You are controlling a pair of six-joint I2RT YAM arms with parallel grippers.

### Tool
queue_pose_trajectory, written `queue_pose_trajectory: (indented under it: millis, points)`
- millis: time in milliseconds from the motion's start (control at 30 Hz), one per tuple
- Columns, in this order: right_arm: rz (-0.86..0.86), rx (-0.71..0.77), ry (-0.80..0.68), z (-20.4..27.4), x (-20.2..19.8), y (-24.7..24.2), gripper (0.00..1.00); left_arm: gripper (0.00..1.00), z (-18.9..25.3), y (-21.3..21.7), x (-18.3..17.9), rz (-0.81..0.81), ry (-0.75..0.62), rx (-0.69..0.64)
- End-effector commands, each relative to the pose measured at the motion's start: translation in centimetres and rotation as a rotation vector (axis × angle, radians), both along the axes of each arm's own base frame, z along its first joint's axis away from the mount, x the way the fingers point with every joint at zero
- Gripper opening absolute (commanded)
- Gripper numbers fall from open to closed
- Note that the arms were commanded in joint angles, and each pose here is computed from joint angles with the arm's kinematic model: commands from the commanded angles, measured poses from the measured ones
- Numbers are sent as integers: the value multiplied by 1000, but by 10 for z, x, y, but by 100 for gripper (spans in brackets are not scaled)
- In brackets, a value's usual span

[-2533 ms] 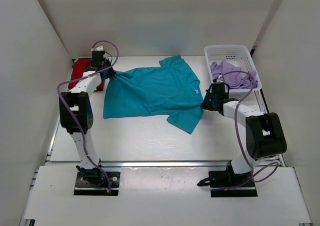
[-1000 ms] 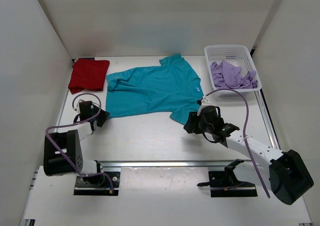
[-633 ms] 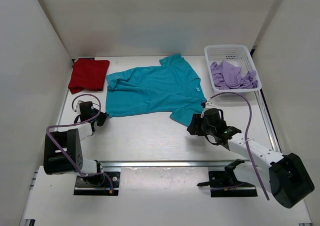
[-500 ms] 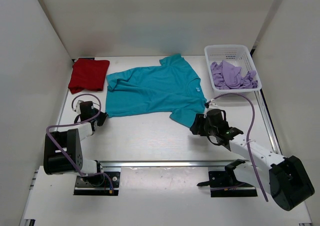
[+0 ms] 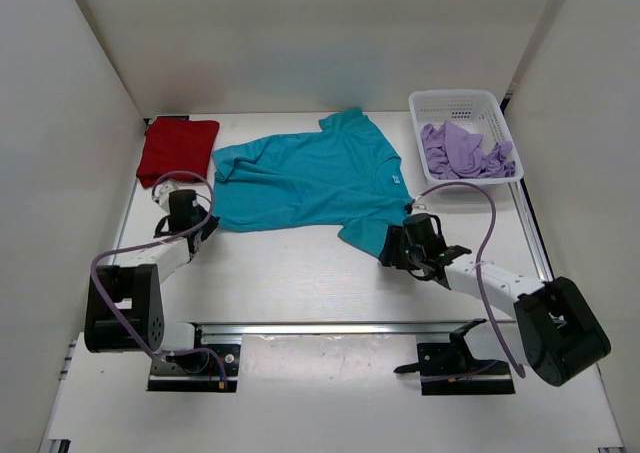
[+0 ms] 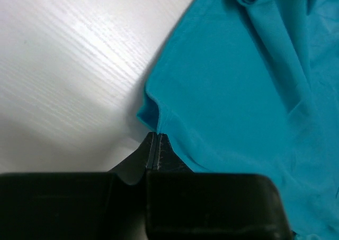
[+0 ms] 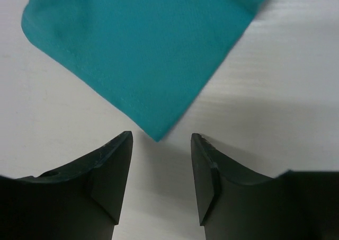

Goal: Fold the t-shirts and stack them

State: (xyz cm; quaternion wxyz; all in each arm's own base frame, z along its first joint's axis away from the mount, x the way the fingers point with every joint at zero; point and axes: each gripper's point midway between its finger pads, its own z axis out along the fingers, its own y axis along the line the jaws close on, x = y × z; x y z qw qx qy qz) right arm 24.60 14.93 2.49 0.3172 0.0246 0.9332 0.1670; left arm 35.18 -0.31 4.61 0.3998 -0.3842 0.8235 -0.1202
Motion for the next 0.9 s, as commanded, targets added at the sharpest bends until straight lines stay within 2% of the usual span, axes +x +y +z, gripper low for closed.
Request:
queue_pose_trajectory:
  millis: [0, 100, 200, 300, 500, 567, 633, 700, 767, 800, 867]
  points:
    - [-35, 15, -9, 0, 11, 4, 47, 0, 32, -6, 10, -50, -60, 136]
    - [-44, -9, 15, -8, 14, 0, 42, 0, 39, -20, 12, -100, -69, 185]
    - [-40, -21, 47, -15, 10, -2, 32, 0, 41, -24, 8, -103, -65, 249]
    - [-31, -57, 59, -21, 3, -2, 28, 0, 39, -24, 2, -104, -64, 269]
    - [-37, -99, 84, -27, 6, -8, 3, 0, 45, -25, -9, -117, -113, 244]
    - [-41, -109, 51, -17, 12, -9, 0, 0, 41, -29, -15, -156, -95, 255]
    - [-44, -95, 9, 0, 16, -6, 0, 0, 58, -42, -9, -204, -139, 236]
    - [-29, -85, -44, 24, 19, -2, 0, 0, 62, -58, -16, -301, -91, 250]
    - [-56, -125, -88, 52, 17, -13, 0, 0, 103, -93, -9, -436, -143, 299]
    - [-53, -99, -160, 82, 21, -10, 0, 0, 105, -97, -16, -472, -114, 314]
    - [-96, -108, -268, 136, 20, -25, 0, 0, 153, -111, -12, -532, -196, 323]
